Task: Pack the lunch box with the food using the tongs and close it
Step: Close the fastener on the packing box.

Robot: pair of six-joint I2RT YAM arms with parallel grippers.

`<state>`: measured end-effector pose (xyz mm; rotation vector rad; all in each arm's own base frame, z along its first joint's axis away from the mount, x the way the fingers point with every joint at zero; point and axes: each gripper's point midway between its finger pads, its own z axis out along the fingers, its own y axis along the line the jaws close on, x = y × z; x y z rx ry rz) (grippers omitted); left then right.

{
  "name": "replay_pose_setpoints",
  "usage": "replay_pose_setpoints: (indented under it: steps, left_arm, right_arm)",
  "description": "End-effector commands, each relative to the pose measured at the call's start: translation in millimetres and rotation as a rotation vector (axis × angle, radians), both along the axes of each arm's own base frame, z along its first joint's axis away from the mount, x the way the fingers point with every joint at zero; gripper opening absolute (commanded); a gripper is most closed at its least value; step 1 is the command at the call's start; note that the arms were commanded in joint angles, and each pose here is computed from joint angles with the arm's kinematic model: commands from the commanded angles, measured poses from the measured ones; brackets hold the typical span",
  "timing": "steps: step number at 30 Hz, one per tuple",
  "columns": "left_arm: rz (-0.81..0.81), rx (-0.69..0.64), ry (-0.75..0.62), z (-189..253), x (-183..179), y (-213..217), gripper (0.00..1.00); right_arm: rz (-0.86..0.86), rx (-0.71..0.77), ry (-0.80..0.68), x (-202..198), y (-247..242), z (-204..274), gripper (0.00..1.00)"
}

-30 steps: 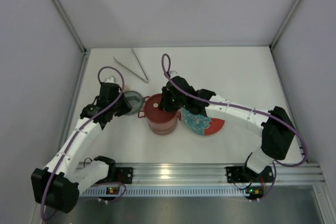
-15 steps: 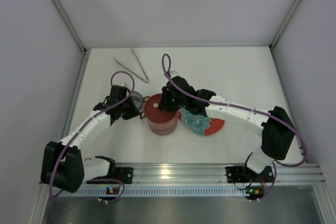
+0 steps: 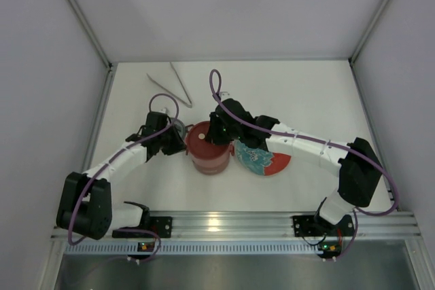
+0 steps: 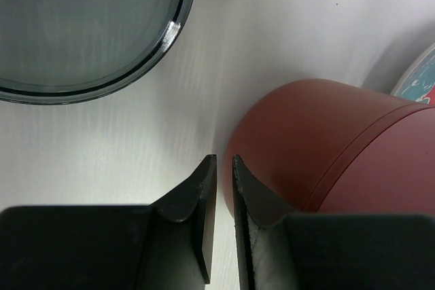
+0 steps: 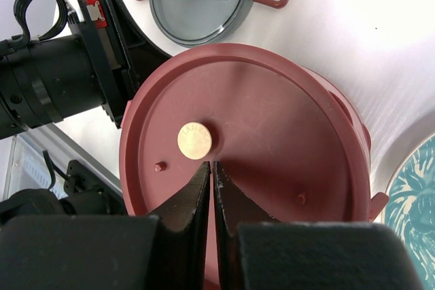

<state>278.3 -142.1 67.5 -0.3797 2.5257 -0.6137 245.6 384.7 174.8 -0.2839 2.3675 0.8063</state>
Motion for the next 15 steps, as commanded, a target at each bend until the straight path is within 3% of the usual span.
replay_pose_setpoints:
  steps: [1, 15]
  left_arm:
    - [-0.063, -0.088, -0.067, 13, 9, -22, 0.2]
    - [-0.107, -0.105, -0.049, 6, 3, -44, 0.2]
  right_arm:
    - [0.021, -0.184, 0.105, -23, -23, -60, 0.04]
    - [0.014, -0.187, 0.106, -24, -25, -62, 0.04]
